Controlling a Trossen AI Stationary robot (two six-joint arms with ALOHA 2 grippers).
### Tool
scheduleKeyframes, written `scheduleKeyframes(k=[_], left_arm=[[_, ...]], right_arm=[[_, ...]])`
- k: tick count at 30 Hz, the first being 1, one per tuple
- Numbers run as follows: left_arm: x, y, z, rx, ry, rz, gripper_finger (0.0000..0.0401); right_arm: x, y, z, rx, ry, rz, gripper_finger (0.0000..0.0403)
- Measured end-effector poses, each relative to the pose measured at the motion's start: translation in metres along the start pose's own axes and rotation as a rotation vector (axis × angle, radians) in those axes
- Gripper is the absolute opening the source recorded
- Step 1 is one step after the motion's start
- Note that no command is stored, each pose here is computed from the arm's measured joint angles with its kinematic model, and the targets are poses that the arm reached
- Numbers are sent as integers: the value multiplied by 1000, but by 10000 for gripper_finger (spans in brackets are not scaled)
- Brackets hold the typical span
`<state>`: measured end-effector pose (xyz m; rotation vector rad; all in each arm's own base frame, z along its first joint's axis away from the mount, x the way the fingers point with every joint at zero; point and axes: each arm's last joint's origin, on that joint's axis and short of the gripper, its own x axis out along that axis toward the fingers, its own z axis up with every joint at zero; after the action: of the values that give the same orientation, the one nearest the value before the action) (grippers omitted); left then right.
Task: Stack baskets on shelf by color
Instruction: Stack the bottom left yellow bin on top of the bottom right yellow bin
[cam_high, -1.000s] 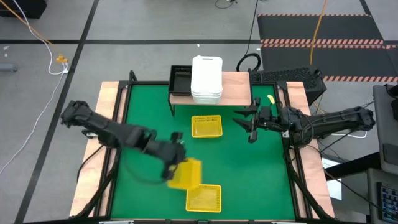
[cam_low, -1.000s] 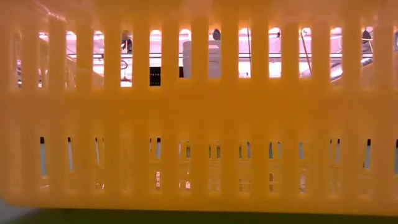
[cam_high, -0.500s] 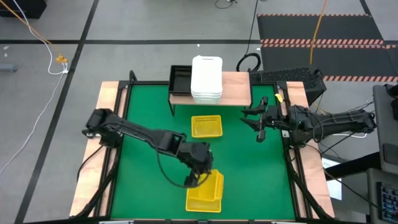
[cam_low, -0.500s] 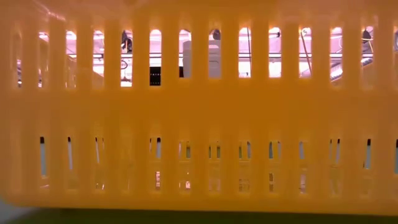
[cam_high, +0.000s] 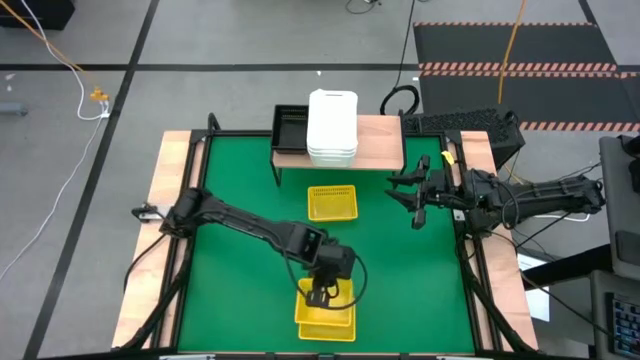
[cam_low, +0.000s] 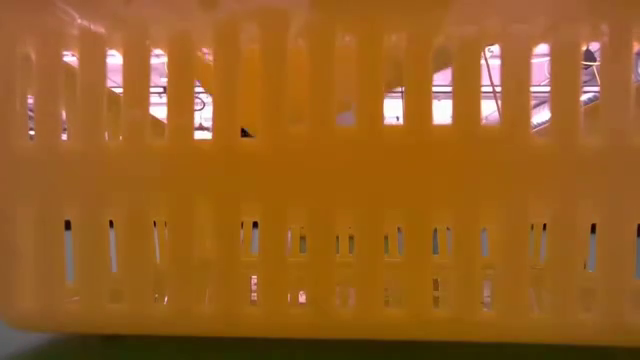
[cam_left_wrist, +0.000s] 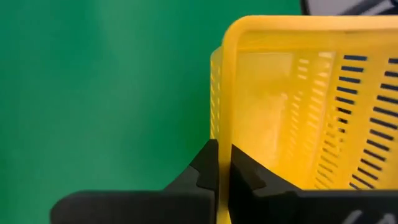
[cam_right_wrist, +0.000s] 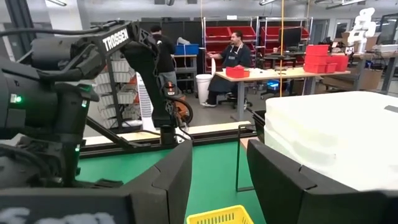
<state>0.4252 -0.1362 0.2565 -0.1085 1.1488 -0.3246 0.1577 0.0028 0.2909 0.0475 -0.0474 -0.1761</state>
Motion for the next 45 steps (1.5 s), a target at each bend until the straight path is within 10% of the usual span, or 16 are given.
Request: scheduleKeyframes(k=[20, 31, 45], left_arm=[[18, -21, -3, 6, 27, -115, 101], [20, -34, 1, 277, -49, -219, 104], [10, -23, 2, 214, -43, -136, 70]], right_arm=[[0, 0, 1, 7, -9, 0, 148], [1, 0, 1, 4, -8, 0, 148], [1, 0, -1, -1, 4, 2, 148]])
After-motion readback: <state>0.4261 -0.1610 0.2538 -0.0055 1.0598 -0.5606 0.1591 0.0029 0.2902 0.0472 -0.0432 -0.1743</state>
